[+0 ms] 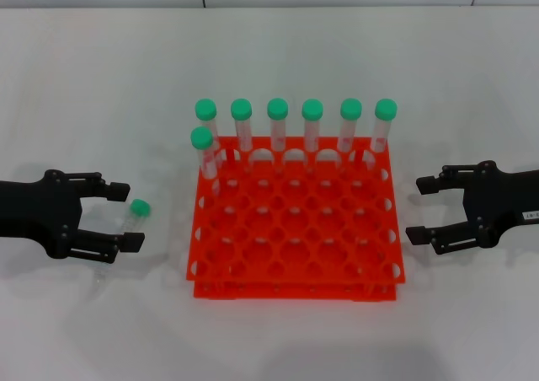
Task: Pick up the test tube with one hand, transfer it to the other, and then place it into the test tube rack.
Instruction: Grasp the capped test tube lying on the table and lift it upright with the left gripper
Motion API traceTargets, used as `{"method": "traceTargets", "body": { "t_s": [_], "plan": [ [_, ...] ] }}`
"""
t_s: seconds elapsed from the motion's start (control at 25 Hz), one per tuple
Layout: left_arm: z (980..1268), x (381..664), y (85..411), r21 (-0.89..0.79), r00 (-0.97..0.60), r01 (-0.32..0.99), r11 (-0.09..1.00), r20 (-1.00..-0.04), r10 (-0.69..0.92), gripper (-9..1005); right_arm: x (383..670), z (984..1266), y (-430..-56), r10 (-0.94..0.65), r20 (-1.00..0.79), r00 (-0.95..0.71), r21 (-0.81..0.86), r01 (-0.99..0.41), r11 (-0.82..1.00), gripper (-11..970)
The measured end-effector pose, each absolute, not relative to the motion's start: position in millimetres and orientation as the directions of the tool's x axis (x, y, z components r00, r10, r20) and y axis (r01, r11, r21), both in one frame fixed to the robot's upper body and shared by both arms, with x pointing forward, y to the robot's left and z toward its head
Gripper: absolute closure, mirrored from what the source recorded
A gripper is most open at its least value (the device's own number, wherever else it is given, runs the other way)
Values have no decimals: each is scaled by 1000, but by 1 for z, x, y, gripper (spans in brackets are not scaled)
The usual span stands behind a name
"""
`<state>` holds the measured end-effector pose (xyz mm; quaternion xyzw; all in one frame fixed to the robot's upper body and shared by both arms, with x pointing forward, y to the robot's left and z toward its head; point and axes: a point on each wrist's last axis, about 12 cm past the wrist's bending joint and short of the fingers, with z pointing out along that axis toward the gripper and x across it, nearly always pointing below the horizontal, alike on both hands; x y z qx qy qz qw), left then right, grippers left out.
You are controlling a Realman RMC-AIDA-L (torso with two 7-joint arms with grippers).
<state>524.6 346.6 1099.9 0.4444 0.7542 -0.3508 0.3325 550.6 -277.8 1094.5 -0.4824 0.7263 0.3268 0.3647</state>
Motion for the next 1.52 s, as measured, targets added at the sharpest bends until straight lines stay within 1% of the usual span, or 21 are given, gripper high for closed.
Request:
{"method": "traceTargets", "body": {
  "t_s": [0.76, 0.84, 1.0, 1.12, 1.32, 1.4, 1.52],
  "plan": [
    [1097, 524, 344, -236, -388, 901, 365, -814, 433, 144, 550, 1094, -278, -463, -845, -267, 122, -940, 318, 118],
    [1098, 525, 344, -240, -396, 895, 375, -817, 420, 147, 550, 1094, -278, -463, -845, -266, 122, -940, 318, 118],
    [1102, 529, 346, -297, -464, 853, 430, -810, 360, 152, 551, 1095, -278, -465, -846, -262, 117, -941, 319, 118],
    [1105, 531, 344, -369, -544, 806, 463, -769, 334, 155, 551, 1096, -278, -466, -846, -257, 111, -942, 318, 117],
    [1112, 533, 339, -468, -669, 716, 518, -672, 317, 161, 552, 1097, -278, -470, -848, -245, 99, -944, 313, 117],
    [1118, 534, 338, -501, -699, 691, 520, -646, 307, 164, 553, 1098, -277, -472, -848, -241, 95, -945, 312, 117],
    [1135, 538, 341, -556, -753, 637, 534, -596, 278, 167, 554, 1099, -278, -474, -848, -238, 91, -946, 312, 117]
  ]
}}
